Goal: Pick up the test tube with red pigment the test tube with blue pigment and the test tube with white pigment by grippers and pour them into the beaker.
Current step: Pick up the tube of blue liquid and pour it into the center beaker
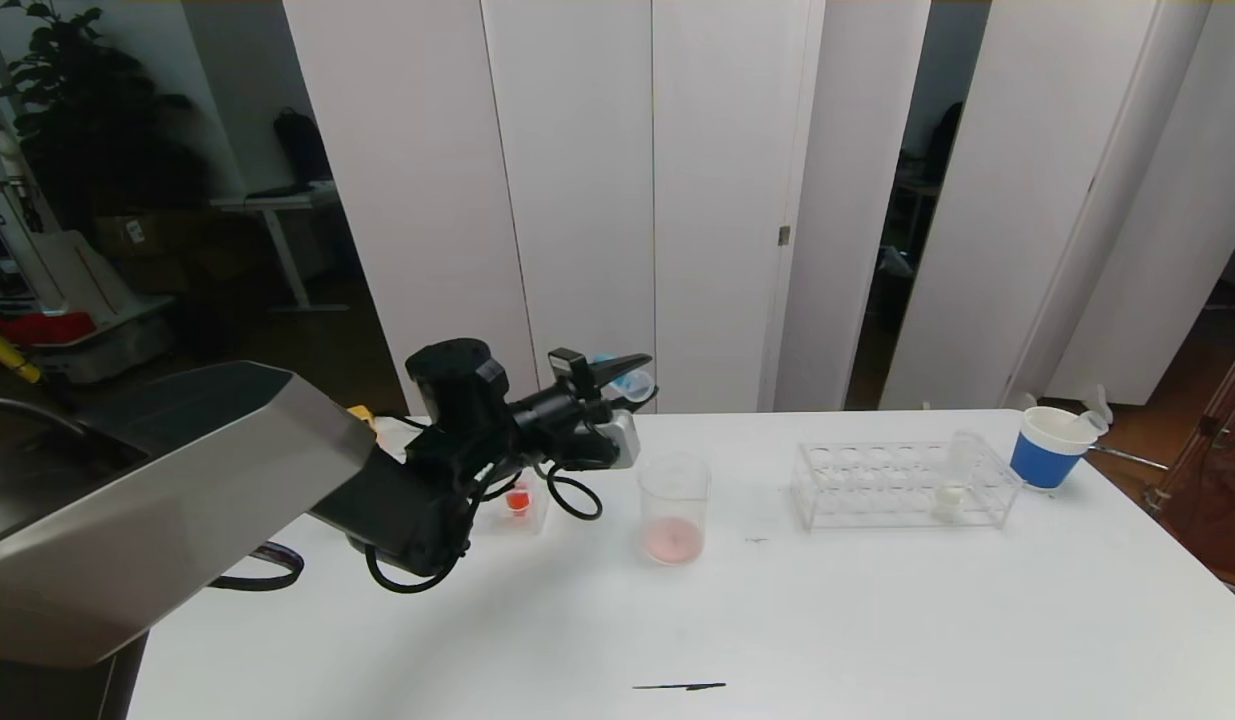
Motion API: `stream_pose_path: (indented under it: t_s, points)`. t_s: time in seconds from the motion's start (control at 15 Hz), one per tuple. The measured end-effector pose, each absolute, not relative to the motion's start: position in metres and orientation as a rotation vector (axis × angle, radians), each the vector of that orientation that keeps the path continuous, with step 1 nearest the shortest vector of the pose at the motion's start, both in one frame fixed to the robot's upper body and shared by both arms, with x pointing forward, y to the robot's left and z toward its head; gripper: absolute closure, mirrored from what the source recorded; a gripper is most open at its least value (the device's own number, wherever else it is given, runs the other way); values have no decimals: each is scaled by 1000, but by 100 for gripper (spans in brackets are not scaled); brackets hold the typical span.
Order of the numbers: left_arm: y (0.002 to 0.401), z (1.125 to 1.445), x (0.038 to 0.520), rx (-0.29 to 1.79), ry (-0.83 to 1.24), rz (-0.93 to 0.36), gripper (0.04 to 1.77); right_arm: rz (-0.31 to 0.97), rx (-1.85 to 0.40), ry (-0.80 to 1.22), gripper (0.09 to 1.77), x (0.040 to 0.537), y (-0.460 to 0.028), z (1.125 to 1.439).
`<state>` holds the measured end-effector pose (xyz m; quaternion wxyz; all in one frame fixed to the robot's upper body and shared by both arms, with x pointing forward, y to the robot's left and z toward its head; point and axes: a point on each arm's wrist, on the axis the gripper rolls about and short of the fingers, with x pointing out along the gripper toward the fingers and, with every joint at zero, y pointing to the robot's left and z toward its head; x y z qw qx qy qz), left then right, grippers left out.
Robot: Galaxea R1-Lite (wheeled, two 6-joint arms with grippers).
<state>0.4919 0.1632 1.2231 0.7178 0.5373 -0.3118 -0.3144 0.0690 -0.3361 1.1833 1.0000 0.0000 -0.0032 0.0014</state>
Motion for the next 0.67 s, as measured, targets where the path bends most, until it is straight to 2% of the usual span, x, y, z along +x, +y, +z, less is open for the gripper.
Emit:
stream_pose_path:
  t_s: [0.27, 0.67]
  points:
    - [163, 1218, 492, 1248, -751, -612, 123, 3, 0, -6, 11, 69, -336, 1183]
    - [157, 1204, 496, 1255, -735, -627, 123, 3, 0, -6, 11, 69, -336, 1183]
